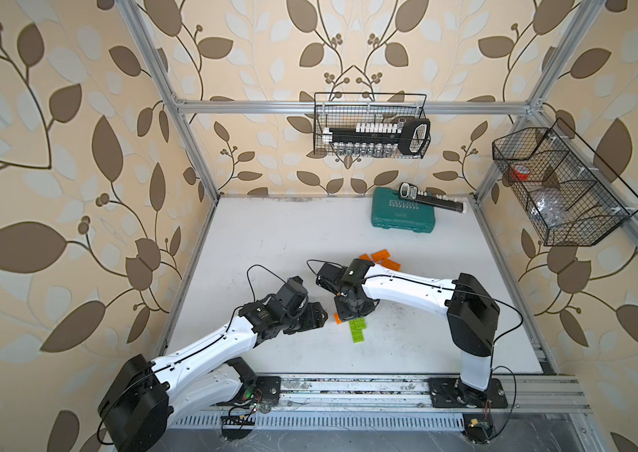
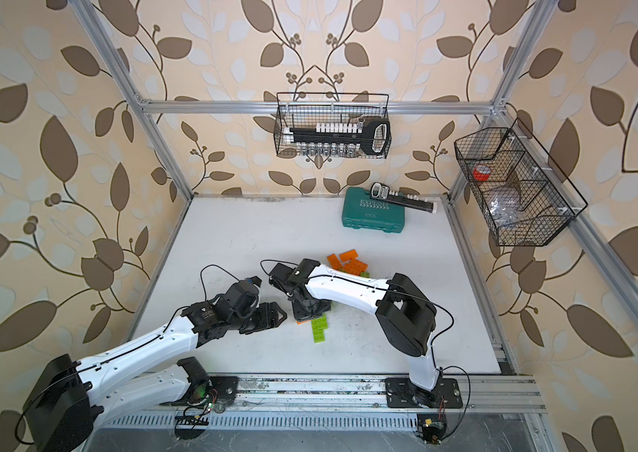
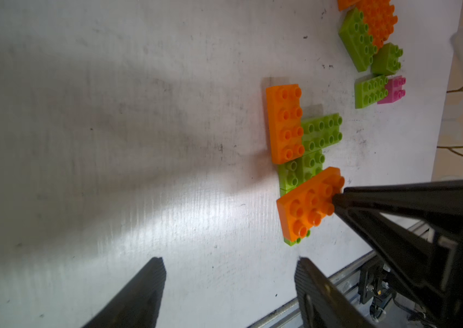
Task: Assemble a small pinwheel with lego
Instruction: Assemble the lego brick with the lego brick.
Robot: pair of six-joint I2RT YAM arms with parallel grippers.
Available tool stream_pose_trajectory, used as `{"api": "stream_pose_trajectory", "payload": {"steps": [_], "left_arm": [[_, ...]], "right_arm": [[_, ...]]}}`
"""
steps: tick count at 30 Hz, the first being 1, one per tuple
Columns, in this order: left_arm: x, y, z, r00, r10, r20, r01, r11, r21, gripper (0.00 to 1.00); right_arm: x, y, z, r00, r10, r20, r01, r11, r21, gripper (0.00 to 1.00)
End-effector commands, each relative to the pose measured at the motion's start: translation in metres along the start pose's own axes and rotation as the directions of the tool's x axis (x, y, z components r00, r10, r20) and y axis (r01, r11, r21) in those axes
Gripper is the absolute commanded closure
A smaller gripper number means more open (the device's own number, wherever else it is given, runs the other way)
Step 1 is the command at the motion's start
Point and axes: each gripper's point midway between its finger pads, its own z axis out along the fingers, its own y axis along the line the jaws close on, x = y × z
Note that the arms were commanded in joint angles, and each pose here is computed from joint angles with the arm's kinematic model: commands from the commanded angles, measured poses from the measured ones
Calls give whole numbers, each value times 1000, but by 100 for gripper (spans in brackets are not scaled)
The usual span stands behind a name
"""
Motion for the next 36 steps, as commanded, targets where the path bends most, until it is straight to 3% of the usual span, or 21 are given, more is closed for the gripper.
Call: {"api": "stream_pose_trajectory", "payload": {"steps": [1, 36], "left_arm": [[-6, 1, -1, 997, -59, 46, 59, 998, 11, 25], [-16, -4, 4, 998, -49, 45, 50, 999, -8, 24]], "right_arm": [[2, 3, 7, 997, 72, -15, -72, 997, -11, 95], [-3, -4, 41, 994, 88, -67, -88, 996, 10, 95]]}}
